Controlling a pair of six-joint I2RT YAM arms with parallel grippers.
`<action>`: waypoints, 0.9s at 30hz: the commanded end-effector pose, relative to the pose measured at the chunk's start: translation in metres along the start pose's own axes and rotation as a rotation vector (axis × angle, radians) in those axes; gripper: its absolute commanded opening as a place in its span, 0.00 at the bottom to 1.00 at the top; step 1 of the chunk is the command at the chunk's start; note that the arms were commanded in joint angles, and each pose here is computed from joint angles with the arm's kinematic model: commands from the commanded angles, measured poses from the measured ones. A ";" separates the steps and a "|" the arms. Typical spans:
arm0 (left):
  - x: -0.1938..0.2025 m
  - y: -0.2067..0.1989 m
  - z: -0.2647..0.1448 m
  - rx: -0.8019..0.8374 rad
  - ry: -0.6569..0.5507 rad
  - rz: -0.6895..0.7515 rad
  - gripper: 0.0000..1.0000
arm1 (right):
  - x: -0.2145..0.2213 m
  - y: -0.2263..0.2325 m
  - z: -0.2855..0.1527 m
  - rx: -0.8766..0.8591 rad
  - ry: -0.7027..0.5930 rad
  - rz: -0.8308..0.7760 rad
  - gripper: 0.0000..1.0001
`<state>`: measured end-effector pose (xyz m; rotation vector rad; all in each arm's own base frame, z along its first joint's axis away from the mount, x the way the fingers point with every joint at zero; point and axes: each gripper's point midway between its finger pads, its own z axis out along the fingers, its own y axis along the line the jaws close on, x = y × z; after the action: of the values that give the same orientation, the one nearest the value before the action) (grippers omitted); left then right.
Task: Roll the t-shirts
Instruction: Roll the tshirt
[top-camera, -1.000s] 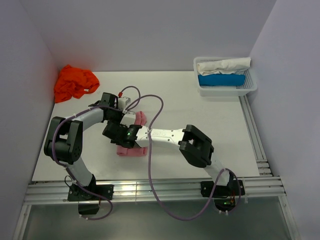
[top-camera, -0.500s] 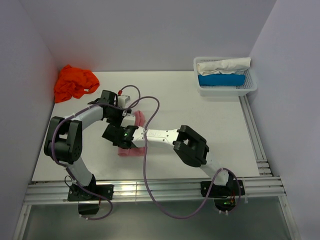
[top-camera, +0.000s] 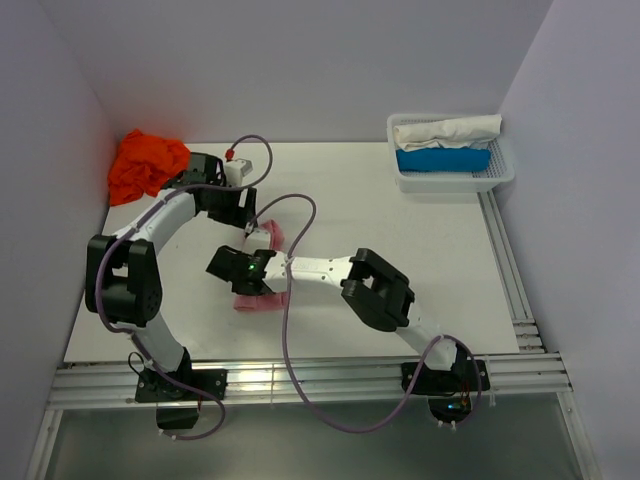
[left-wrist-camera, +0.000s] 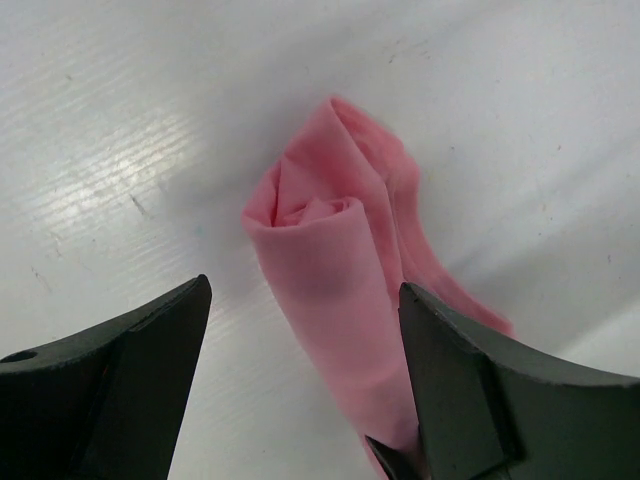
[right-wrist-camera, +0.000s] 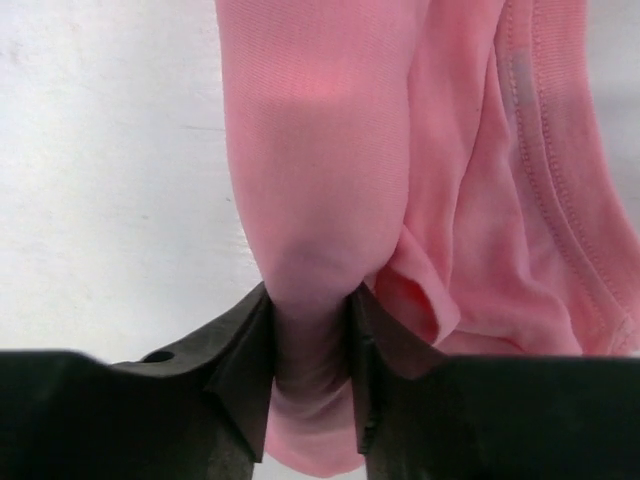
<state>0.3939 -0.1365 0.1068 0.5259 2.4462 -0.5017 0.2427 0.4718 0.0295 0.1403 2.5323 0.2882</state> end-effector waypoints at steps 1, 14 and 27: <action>-0.002 -0.001 -0.014 0.036 -0.005 0.001 0.82 | 0.011 0.005 0.005 -0.078 0.075 0.025 0.29; 0.034 -0.003 -0.028 0.067 0.023 0.025 0.82 | -0.003 0.016 -0.001 -0.601 0.227 0.336 0.23; 0.067 0.024 0.009 -0.026 0.091 -0.024 0.80 | -0.008 0.016 -0.002 -0.890 0.284 0.592 0.24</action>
<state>0.3406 -0.1077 0.0596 0.5459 2.5690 -0.5247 0.2549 0.4828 0.0365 0.4843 2.3327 1.5960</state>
